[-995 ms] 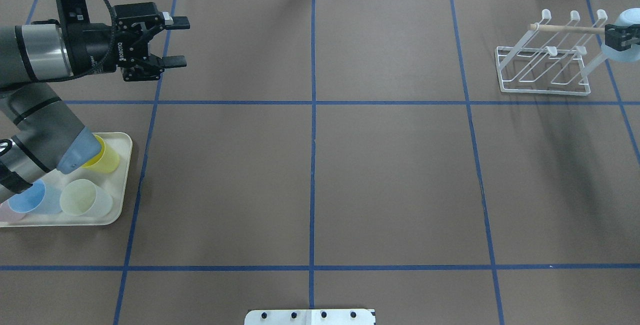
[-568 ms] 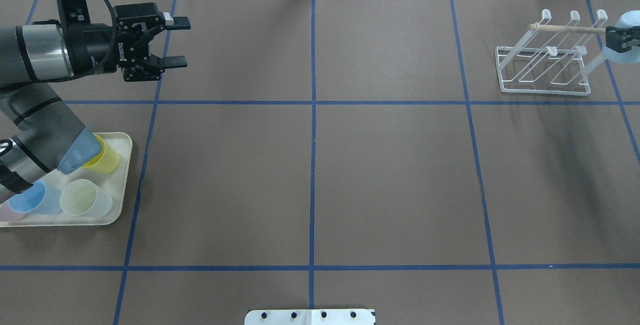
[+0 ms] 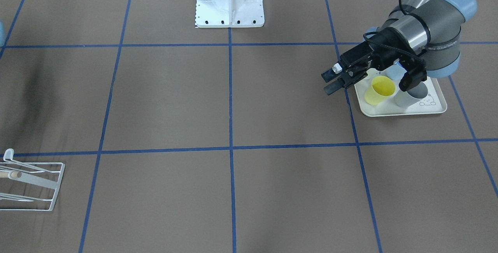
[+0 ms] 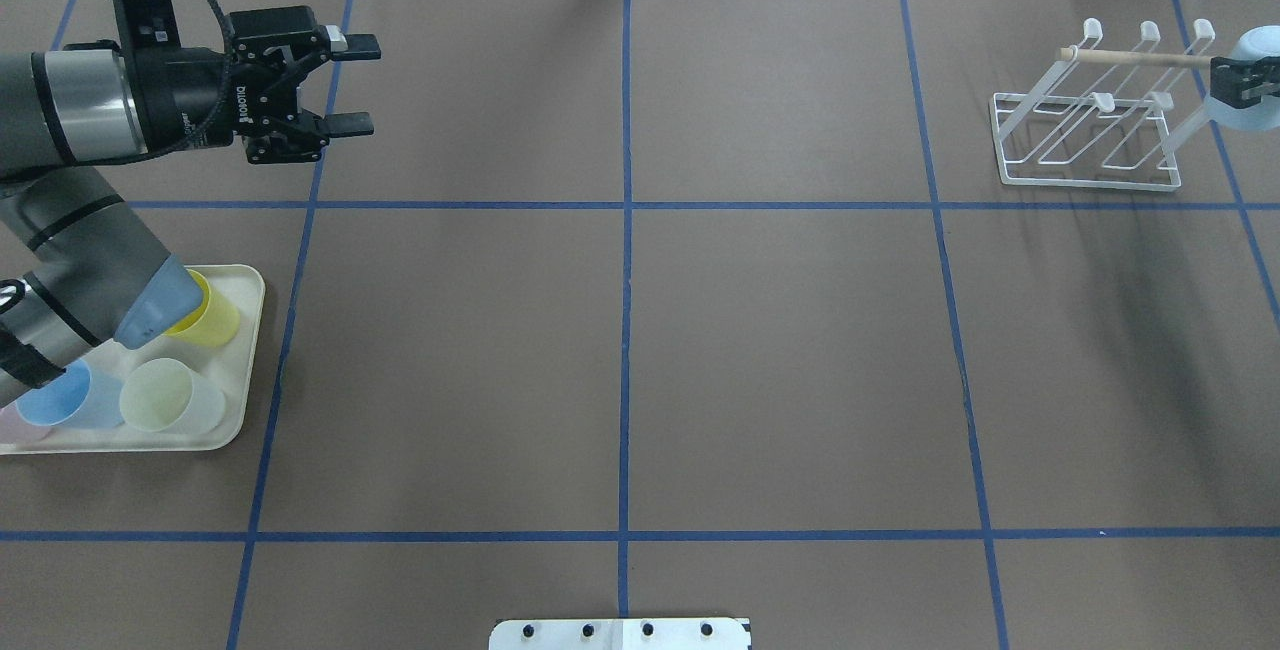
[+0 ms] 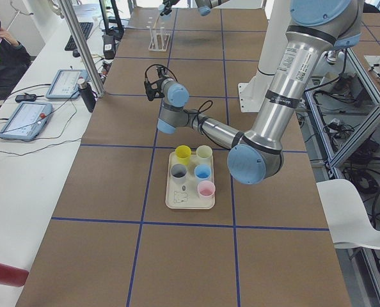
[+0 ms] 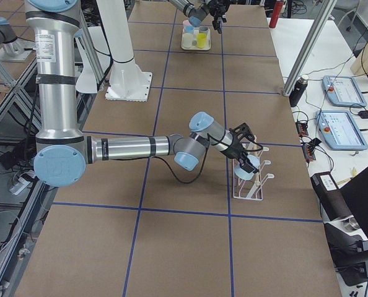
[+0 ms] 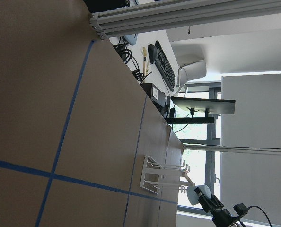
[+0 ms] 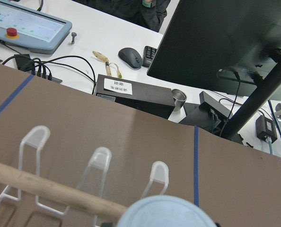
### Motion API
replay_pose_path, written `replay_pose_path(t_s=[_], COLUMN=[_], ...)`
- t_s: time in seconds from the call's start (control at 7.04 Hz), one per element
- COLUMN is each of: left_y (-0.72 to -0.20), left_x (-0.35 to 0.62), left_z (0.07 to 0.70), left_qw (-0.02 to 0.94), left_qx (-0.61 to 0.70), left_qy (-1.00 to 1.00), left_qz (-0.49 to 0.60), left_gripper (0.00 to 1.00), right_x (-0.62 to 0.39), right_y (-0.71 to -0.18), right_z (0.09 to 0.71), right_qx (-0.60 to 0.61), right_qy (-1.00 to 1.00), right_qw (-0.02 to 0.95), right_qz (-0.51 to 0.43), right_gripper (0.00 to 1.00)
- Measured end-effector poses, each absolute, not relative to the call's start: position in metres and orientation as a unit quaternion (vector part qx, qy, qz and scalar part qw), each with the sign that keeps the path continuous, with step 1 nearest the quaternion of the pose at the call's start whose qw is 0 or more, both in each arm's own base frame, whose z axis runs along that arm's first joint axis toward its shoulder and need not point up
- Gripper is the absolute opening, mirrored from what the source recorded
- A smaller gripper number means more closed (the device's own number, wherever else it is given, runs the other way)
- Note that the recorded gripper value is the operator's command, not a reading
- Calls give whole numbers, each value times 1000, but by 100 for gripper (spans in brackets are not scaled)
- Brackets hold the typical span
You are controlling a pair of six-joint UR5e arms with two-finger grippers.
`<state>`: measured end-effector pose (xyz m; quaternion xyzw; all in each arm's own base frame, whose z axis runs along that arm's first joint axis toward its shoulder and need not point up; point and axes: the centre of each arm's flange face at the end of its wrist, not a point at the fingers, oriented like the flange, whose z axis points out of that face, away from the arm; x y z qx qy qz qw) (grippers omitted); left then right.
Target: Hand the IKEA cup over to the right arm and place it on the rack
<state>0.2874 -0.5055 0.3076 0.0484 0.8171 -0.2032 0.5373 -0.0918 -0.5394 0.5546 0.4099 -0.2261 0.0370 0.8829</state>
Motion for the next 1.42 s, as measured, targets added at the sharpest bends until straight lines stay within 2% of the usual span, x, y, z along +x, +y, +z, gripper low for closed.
replay_pose_path(t_s=[0.14, 0.28, 0.57, 0.71, 1.42], left_y=[-506, -506, -506, -506, -506], left_x=[288, 288, 288, 288, 288], left_z=[308, 309, 309, 309, 309], left_qw=[538, 538, 538, 538, 538], left_qx=[48, 48, 48, 48, 48], left_qy=[817, 816, 816, 816, 816], left_qz=[-204, -204, -204, -204, -204], left_gripper=[100, 100, 100, 100, 100], right_x=[-93, -95, -99, -99, -100], right_y=[-540, -541, -542, -542, -541], right_z=[555, 554, 552, 552, 544], right_qx=[410, 410, 411, 411, 414], right_qy=[-227, -228, -228, -228, -238], right_qw=[883, 882, 882, 882, 878], right_qz=[36, 35, 30, 29, 29], right_gripper=[0, 5, 79, 99, 99])
